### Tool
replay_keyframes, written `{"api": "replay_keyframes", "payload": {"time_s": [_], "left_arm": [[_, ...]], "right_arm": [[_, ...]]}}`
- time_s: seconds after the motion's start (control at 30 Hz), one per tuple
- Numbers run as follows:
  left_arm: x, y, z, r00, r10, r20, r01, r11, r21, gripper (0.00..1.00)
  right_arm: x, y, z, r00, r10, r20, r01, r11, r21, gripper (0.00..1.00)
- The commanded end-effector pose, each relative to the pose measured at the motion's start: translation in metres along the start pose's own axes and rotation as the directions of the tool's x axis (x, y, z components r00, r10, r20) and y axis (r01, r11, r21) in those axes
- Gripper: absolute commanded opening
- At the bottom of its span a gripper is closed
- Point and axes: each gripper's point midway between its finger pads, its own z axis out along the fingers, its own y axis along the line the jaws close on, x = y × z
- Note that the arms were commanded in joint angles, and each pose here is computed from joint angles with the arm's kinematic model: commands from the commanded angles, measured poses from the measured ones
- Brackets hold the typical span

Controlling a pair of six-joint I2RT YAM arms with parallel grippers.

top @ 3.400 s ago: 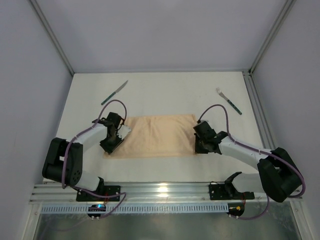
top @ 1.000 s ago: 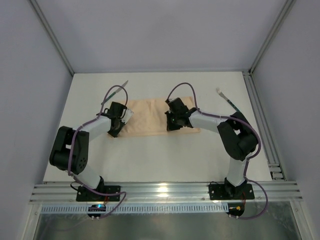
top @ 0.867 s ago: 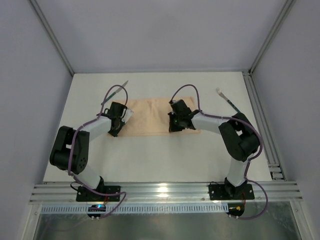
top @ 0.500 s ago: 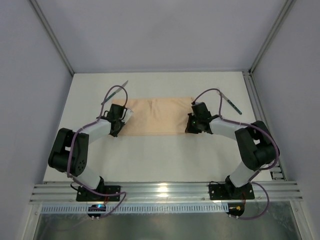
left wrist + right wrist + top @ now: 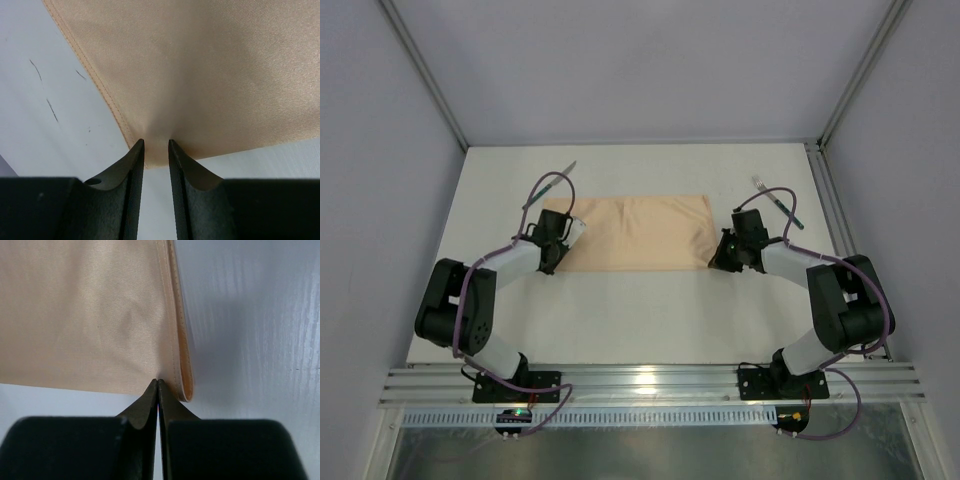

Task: Fold the napkin into a case and place the utensils inside
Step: Smooth out the rectangle-folded napkin at the center of the board.

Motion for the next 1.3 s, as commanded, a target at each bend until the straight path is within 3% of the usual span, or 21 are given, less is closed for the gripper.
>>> {"api": "replay_keyframes", "payload": {"time_s": [0.0, 0.1, 0.2, 0.3, 0.4, 0.57, 0.87, 1.27], "left_arm": [[0.024, -0.009, -0.007, 0.999, 0.015, -0.052, -0.013, 0.999, 0.052, 0.29], [-0.008, -0.009, -0.027, 0.997, -0.034, 0.072, 0.026, 0.993, 0.112, 0.29], [-0.057, -0.014, -0.064, 0.959, -0.109, 0.262, 0.047, 0.972, 0.232, 0.31], [-0.081, -0.015, -0.081, 0.94, -0.125, 0.316, 0.044, 0.967, 0.252, 0.31], [-0.088, -0.037, -0.07, 0.96, -0.016, 0.28, -0.05, 0.973, 0.226, 0.23], [-0.08, -0.06, -0.035, 0.967, 0.167, 0.194, -0.195, 0.971, 0.139, 0.0], [-0.035, -0.063, -0.011, 0.95, 0.3, 0.087, -0.306, 0.949, 0.071, 0.0], [0.029, -0.036, -0.013, 0.987, 0.161, 0.006, -0.16, 0.981, 0.111, 0.0]], "right_arm": [[0.02, -0.025, -0.006, 0.998, 0.038, -0.051, -0.033, 0.995, 0.098, 0.04], [0.024, -0.025, -0.001, 0.996, 0.042, -0.075, -0.035, 0.995, 0.093, 0.04], [0.025, -0.025, 0.0, 0.996, 0.048, -0.074, -0.042, 0.995, 0.085, 0.04], [0.022, -0.026, -0.003, 0.998, 0.042, -0.057, -0.037, 0.995, 0.095, 0.04], [0.019, -0.024, -0.003, 0.998, 0.039, -0.051, -0.035, 0.995, 0.091, 0.04], [0.019, -0.02, -0.001, 0.998, 0.041, -0.047, -0.037, 0.996, 0.081, 0.04], [0.021, -0.025, -0.002, 0.999, 0.028, -0.046, -0.023, 0.994, 0.102, 0.04], [0.021, -0.025, -0.001, 0.999, 0.022, -0.049, -0.017, 0.995, 0.099, 0.04]]}}
